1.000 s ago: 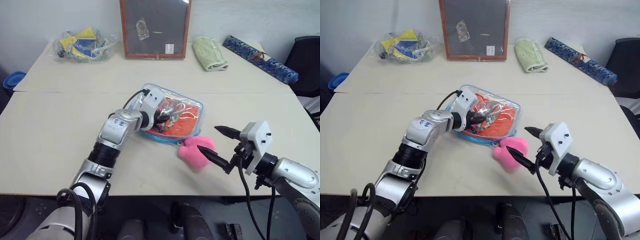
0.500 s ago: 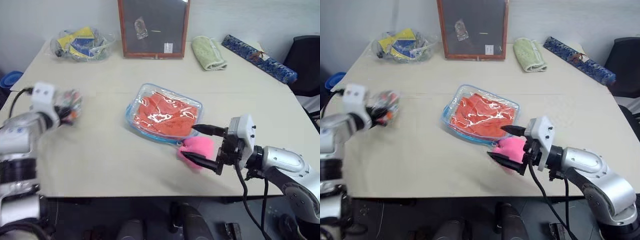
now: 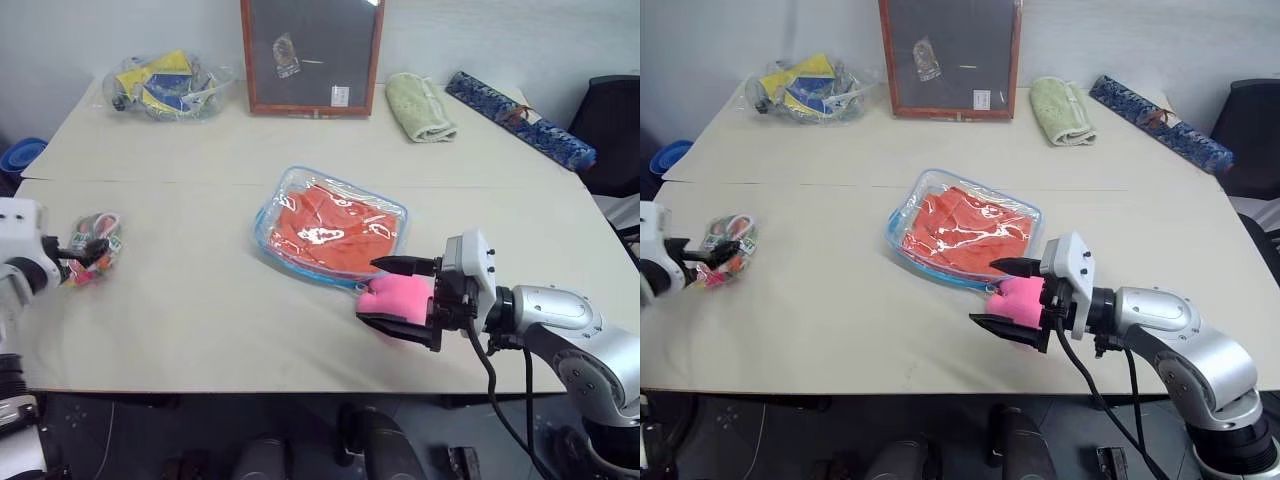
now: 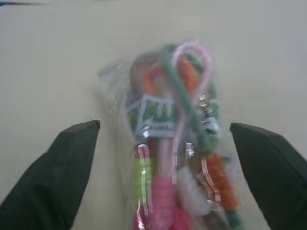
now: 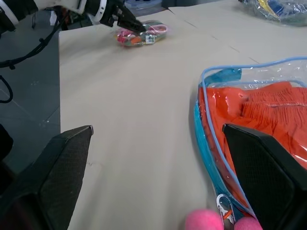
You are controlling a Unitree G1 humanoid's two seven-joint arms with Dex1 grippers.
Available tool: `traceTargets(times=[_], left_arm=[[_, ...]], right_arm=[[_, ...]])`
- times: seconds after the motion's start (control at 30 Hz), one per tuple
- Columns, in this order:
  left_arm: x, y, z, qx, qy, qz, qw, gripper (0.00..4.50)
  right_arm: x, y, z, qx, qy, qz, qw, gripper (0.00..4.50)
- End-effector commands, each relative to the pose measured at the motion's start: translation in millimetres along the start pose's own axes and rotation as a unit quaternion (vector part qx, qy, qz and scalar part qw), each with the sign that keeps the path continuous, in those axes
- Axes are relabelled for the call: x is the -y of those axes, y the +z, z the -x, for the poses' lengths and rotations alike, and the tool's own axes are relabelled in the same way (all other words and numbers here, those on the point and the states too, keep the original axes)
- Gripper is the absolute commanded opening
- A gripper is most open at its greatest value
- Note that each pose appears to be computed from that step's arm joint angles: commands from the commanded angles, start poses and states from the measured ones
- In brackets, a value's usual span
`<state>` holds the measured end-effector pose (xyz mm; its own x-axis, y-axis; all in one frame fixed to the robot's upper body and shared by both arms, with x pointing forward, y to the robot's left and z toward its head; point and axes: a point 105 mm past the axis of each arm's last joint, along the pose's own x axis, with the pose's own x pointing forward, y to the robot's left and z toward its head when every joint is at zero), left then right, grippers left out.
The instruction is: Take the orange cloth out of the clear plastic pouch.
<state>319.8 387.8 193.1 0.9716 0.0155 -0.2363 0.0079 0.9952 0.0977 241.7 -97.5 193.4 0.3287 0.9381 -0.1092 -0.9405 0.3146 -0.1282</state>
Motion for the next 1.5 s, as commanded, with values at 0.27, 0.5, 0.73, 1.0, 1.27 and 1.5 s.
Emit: traceTargets(times=[0.27,0.5,0.73,1.0,1.27,1.5], left_arm=[[142.9,40.7,33.4,0.035,-0.372,-0.359,0.855,4.47],[199.7,38.5,-29.0,0.093,-0.395,-0.552,0.729,4.47],[235.8,38.1,-71.6,0.135,-0.394,-0.635,0.65,4.47],[253.7,44.9,-83.8,0.159,-0.403,-0.626,0.649,3.02],[249.7,22.1,-70.5,0.122,-0.455,-0.591,0.655,0.52],[250.3,3.2,-46.4,0.044,-0.369,-0.49,0.789,0.04]], right_arm=[[1.4,4.6,10.4,-0.001,-0.02,0.014,1.0,4.5],[1.6,4.7,14.8,-0.003,-0.041,0.014,0.999,4.5],[-4.0,1.9,20.5,-0.001,-0.08,0.009,0.997,4.5],[-13.3,-2.1,25.9,-0.003,-0.115,0.002,0.993,4.5],[-17.4,-4.4,28.6,-0.007,-0.121,0.002,0.993,4.5],[-16.5,-8.6,29.5,-0.025,-0.118,0.005,0.993,4.5]])
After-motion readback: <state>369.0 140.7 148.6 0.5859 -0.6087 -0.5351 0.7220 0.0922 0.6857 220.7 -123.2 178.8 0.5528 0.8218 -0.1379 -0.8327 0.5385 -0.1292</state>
